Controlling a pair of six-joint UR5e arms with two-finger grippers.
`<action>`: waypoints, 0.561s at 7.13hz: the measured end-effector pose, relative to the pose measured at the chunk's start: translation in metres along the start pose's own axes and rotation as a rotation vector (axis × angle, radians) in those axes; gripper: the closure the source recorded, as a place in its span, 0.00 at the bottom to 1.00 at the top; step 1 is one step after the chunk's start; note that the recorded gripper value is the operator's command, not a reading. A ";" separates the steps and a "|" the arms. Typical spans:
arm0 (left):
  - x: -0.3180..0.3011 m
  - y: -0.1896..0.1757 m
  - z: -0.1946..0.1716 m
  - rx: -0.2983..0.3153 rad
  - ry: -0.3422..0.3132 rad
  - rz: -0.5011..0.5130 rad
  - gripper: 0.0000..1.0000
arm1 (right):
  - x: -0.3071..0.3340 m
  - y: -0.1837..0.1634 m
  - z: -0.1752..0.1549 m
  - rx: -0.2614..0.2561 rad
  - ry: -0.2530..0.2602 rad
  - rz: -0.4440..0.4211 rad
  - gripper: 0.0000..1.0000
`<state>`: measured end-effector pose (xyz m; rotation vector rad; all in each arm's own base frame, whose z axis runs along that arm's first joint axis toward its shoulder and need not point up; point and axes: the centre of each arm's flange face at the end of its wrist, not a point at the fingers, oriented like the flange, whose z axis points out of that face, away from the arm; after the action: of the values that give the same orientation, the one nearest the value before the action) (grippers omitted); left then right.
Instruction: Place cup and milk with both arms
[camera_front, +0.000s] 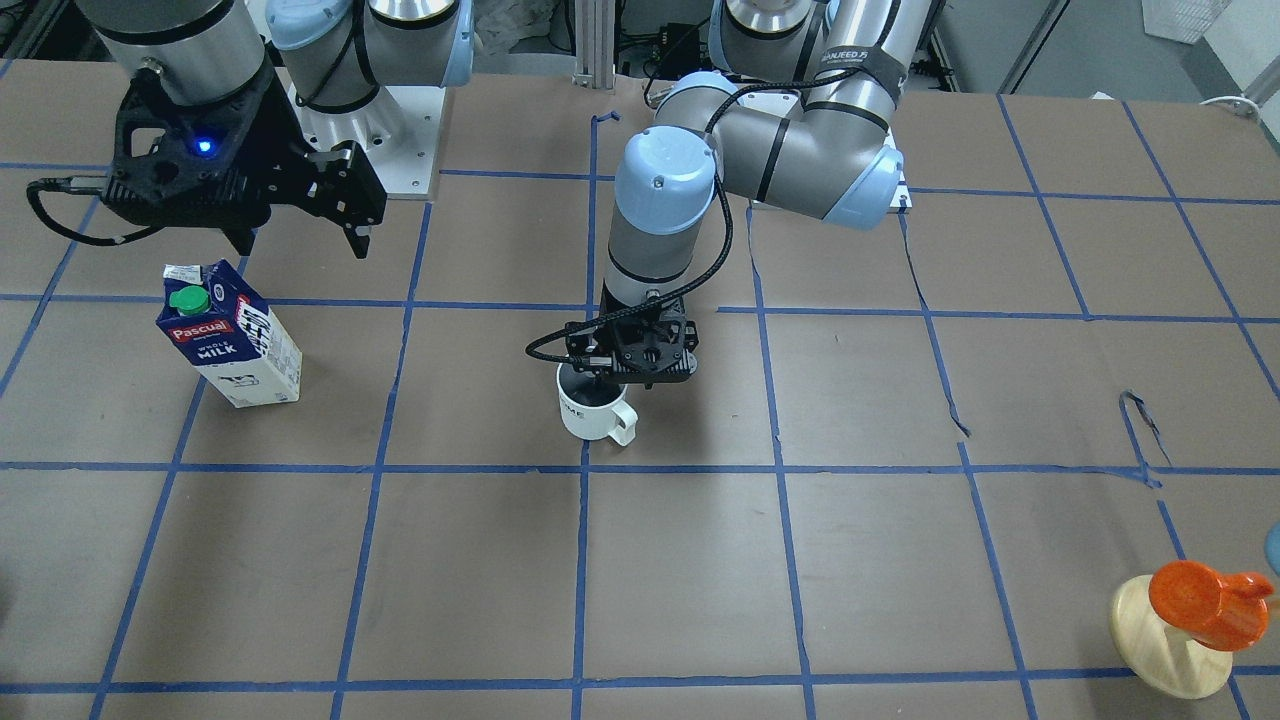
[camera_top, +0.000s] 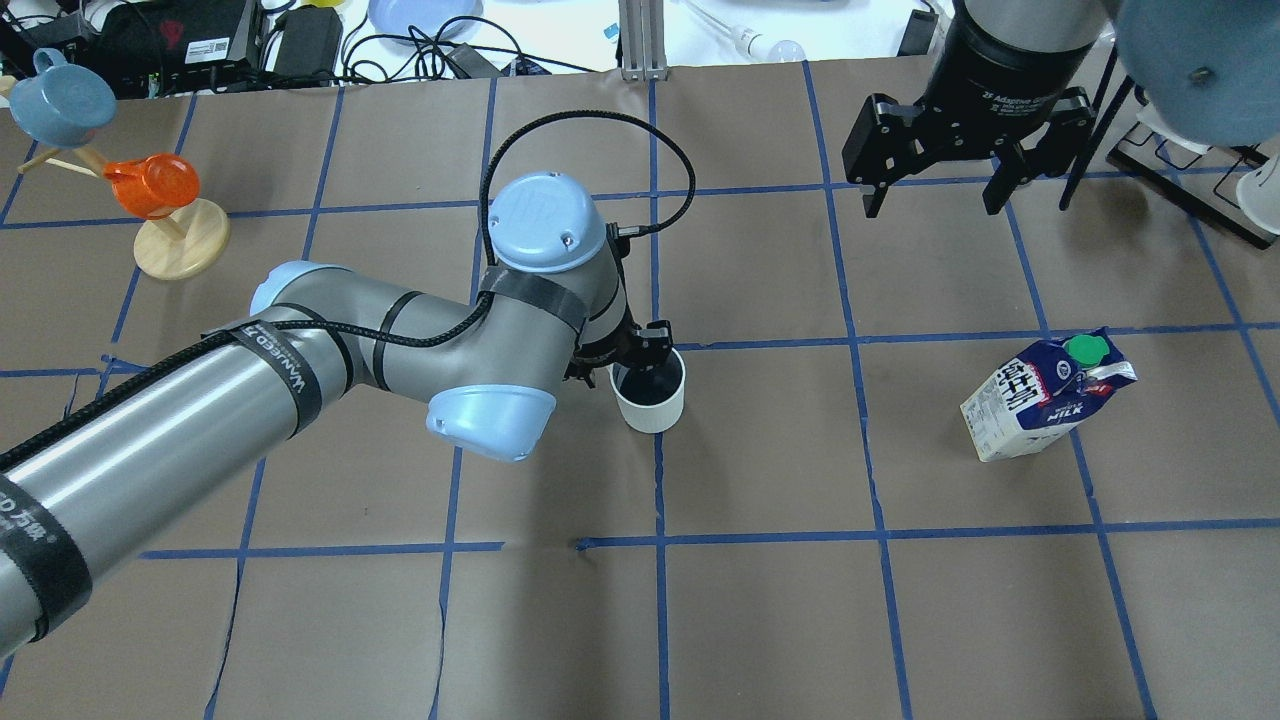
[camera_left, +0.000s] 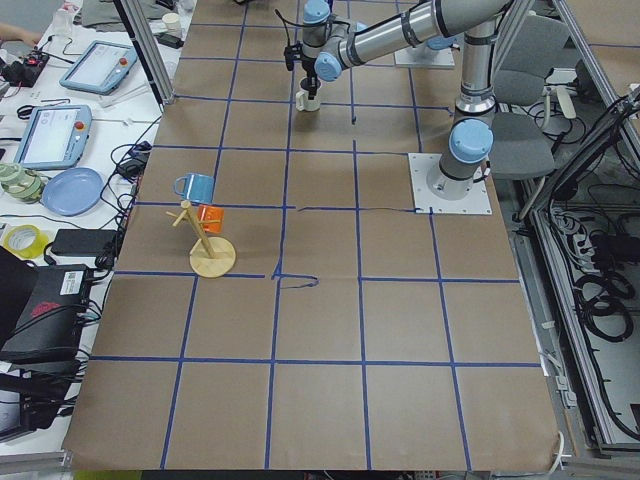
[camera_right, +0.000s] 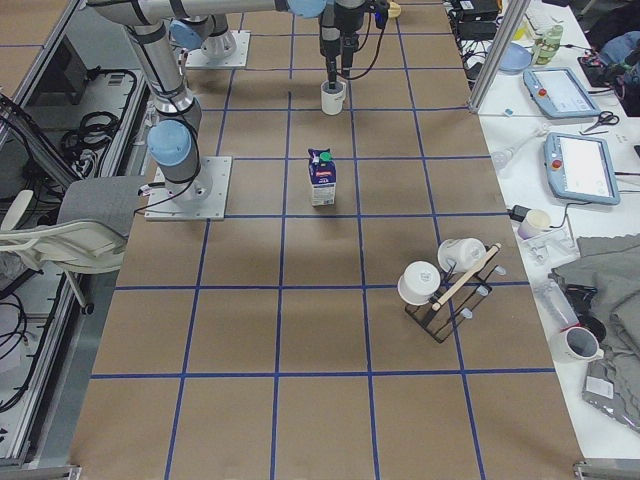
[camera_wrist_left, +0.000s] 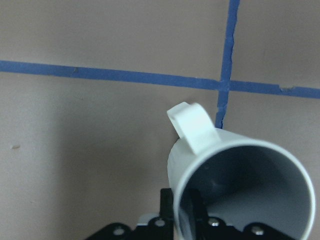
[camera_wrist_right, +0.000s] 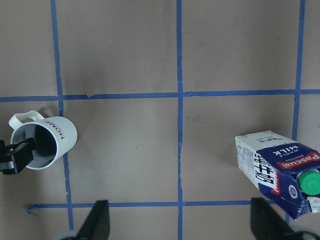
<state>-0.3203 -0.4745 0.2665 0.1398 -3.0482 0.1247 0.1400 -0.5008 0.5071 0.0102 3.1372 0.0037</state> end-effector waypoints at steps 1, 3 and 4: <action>-0.004 -0.013 -0.024 0.025 0.007 -0.001 0.14 | 0.023 -0.006 0.005 -0.009 0.002 -0.012 0.00; -0.048 -0.041 -0.076 0.052 -0.002 0.063 0.08 | 0.086 -0.011 0.029 -0.057 -0.008 -0.049 0.00; -0.084 -0.055 -0.112 0.044 -0.012 0.108 0.08 | 0.116 -0.009 0.046 -0.093 -0.009 -0.053 0.00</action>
<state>-0.2219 -0.5118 0.3743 -0.0210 -3.0660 0.1986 0.0241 -0.5085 0.4605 -0.0722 3.1231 0.1482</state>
